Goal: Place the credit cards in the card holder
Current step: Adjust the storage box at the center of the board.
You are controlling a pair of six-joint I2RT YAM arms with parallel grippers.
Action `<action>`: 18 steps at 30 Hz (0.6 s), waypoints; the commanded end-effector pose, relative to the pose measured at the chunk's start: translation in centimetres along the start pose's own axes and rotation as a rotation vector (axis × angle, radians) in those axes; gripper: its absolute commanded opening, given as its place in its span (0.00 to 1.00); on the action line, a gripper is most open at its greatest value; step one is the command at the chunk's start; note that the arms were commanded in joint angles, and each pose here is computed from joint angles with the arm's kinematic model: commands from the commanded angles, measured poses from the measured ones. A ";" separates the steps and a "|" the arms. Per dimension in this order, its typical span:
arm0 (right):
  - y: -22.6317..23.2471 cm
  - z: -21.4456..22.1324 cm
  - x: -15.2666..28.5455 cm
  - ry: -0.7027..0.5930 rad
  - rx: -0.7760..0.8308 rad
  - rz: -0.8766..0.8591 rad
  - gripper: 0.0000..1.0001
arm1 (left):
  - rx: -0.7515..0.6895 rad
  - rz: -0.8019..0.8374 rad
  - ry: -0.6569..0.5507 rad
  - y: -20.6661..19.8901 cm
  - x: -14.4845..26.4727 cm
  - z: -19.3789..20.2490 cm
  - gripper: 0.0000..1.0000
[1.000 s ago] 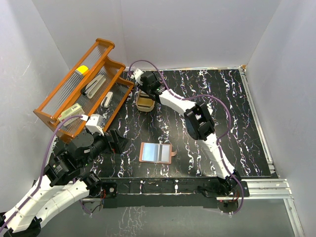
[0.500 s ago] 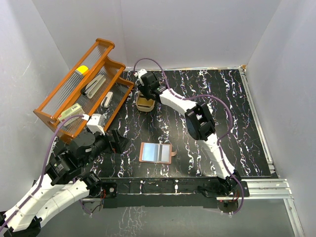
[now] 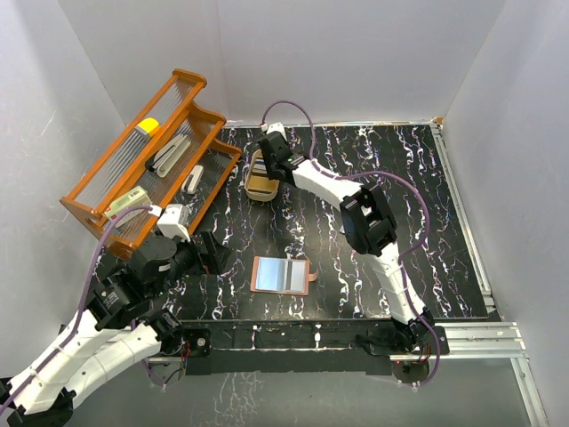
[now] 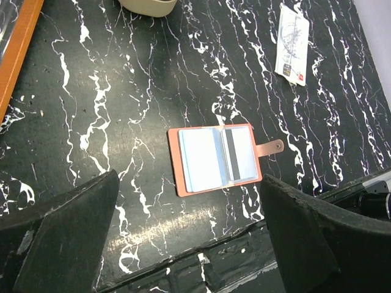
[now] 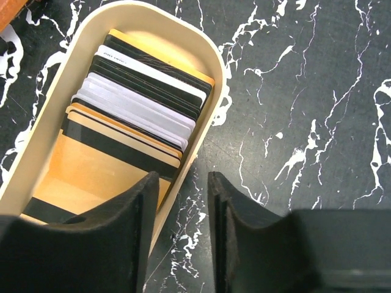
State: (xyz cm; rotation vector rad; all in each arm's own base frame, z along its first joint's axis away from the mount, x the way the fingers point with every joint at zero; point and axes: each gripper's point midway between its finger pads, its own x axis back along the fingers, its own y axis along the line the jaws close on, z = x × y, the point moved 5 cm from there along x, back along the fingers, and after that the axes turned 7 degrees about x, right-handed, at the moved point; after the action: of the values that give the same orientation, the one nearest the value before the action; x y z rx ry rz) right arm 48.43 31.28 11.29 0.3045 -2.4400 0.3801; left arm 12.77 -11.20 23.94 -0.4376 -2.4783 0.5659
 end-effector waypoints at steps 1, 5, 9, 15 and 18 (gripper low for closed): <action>-0.1 -0.5 -0.2 -0.023 -0.086 0.020 0.31 | 0.000 -0.049 0.009 0.5 -0.3 0.2 0.97; -0.3 0.0 0.2 -0.006 -0.120 0.032 0.25 | 0.003 -0.062 0.017 0.7 -0.5 0.4 0.96; -0.3 0.8 0.5 -0.002 -0.141 0.027 0.25 | 0.008 -0.075 0.026 0.7 -0.8 0.5 0.94; 0.1 1.1 0.1 -0.012 -0.149 0.012 0.27 | 0.003 -0.091 0.055 0.7 -1.2 0.8 0.92; -0.2 1.6 0.0 0.013 -0.159 0.043 0.24 | 0.003 -0.097 0.056 0.8 -1.3 0.9 0.91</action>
State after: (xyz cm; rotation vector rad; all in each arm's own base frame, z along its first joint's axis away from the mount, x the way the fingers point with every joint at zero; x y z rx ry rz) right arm 47.02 30.83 7.81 0.2315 -2.3883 0.2593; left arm 13.36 -11.65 22.63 -0.3609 -2.4300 0.5260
